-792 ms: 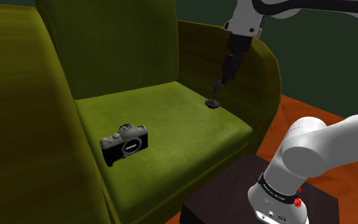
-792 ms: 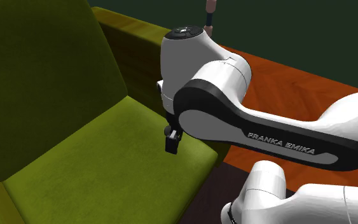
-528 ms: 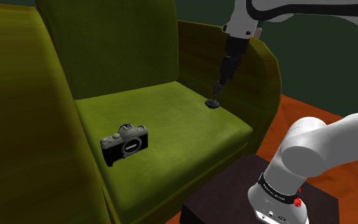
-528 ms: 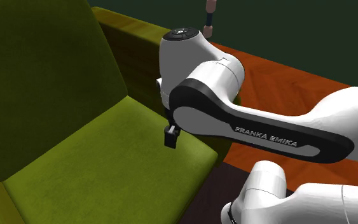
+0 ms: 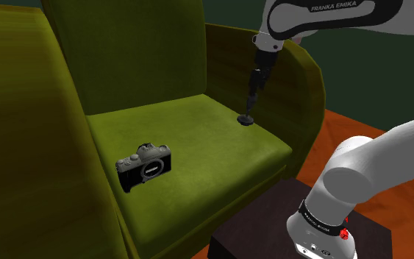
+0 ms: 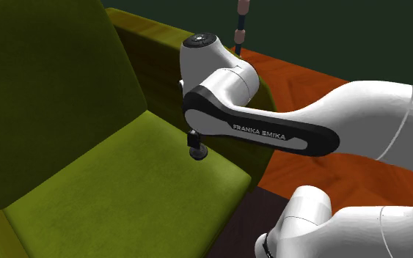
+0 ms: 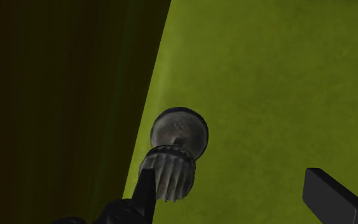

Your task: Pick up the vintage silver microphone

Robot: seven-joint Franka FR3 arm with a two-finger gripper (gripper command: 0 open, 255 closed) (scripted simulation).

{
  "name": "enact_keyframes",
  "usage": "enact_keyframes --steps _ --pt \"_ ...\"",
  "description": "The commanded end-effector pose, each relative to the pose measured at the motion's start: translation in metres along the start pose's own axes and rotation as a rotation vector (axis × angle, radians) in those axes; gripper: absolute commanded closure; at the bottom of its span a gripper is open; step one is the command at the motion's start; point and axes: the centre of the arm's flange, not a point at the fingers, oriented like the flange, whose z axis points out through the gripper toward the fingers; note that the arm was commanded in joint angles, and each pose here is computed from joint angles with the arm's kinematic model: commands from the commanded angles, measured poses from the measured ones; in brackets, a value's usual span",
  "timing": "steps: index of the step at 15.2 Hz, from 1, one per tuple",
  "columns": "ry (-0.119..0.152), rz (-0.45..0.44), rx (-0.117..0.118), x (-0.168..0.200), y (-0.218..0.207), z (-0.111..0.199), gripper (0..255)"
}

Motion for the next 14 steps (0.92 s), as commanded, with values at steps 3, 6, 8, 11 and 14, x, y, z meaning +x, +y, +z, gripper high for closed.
enact_keyframes --steps 3,6,8,11,14 --pt "0.01 0.01 -0.045 0.019 0.036 0.012 0" --pt "0.01 0.01 -0.045 0.018 0.035 0.028 0" --pt "0.01 0.01 -0.045 0.018 0.034 0.039 0" --pt "0.01 0.01 -0.045 0.017 0.033 0.052 0" --pt "0.01 0.01 -0.045 0.016 0.032 0.05 255"
